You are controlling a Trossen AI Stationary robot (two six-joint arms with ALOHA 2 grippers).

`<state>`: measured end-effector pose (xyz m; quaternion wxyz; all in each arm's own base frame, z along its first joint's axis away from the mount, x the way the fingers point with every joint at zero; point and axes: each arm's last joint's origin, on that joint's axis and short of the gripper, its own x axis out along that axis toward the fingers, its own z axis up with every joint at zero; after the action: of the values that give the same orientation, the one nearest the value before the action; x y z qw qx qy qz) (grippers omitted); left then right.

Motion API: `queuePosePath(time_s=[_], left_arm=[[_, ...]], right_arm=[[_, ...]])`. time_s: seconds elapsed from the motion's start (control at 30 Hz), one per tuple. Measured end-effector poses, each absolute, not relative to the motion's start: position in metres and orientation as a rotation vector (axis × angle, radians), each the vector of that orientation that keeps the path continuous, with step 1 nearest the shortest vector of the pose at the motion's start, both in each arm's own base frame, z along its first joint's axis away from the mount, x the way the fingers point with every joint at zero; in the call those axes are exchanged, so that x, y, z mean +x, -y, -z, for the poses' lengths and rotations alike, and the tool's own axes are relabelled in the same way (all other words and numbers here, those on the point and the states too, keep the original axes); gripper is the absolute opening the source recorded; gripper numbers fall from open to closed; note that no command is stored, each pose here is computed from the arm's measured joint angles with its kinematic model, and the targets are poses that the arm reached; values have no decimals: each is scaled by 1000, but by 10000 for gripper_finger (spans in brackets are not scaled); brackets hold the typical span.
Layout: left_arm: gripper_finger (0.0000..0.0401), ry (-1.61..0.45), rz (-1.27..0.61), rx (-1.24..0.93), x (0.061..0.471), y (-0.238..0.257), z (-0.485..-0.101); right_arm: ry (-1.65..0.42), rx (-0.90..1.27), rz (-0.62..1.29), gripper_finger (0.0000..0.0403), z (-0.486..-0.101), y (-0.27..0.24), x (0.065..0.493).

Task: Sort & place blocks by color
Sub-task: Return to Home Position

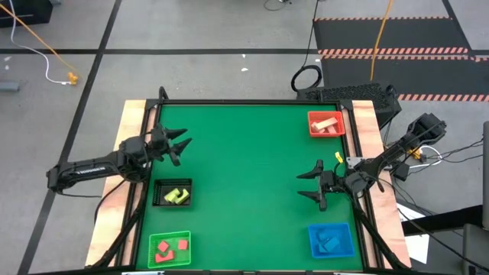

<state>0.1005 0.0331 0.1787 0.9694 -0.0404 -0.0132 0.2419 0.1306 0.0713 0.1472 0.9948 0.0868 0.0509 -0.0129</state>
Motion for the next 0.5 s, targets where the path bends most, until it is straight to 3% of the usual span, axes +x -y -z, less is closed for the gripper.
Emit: queuePosePath(time_s=[0.5], left_arm=[[225,59,-489,-43,98,-32,-172]], right_arm=[[-102,174,25,267,-147,-71,131]])
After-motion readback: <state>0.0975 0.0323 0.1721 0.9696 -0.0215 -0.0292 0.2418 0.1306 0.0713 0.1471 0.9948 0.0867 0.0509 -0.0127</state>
